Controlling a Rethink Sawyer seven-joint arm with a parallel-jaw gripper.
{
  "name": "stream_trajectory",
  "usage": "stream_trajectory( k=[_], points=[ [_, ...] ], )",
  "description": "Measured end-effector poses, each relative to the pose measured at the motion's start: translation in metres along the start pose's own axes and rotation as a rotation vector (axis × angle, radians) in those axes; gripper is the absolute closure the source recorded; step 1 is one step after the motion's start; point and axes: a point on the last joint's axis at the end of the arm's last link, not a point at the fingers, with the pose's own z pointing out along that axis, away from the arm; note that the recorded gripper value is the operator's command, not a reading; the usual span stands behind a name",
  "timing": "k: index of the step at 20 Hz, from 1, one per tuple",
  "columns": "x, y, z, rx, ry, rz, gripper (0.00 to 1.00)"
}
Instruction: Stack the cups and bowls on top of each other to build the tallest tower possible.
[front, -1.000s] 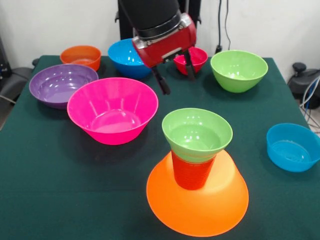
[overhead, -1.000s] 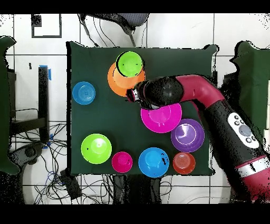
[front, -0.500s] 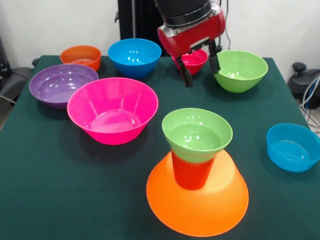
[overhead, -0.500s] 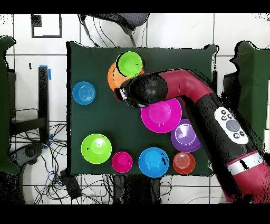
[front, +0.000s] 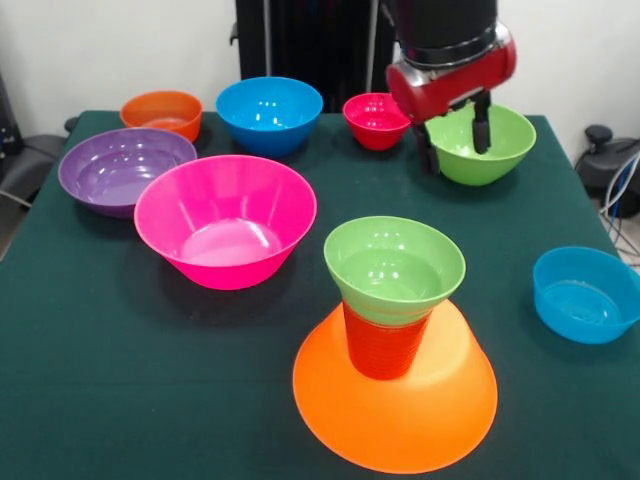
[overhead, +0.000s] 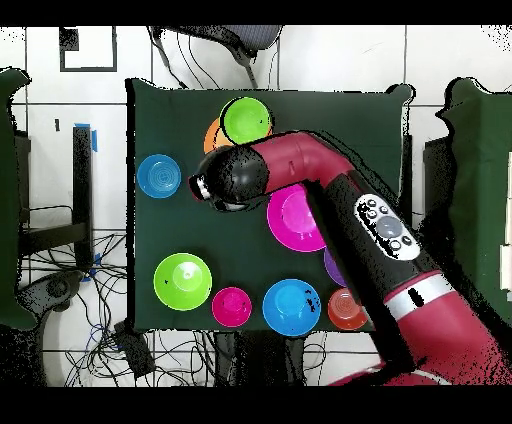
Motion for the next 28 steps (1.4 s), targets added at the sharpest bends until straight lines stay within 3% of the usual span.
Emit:
stream_trajectory(
  k=[4, 8, 11, 17, 28],
  points=[
    [0.005, 0.018, 0.02, 0.013, 0.047, 0.019, 0.0],
    [0.011, 0.025, 0.036, -0.016, 0.079, 0.043, 0.0],
    [0.019, 0.019, 0.046, -0.042, 0.106, 0.08, 0.0],
    [0.041, 0.006, 0.063, -0.056, 0.182, 0.131, 0.0],
    [0.052, 0.0, 0.066, -0.068, 0.231, 0.174, 0.0]
  ],
)
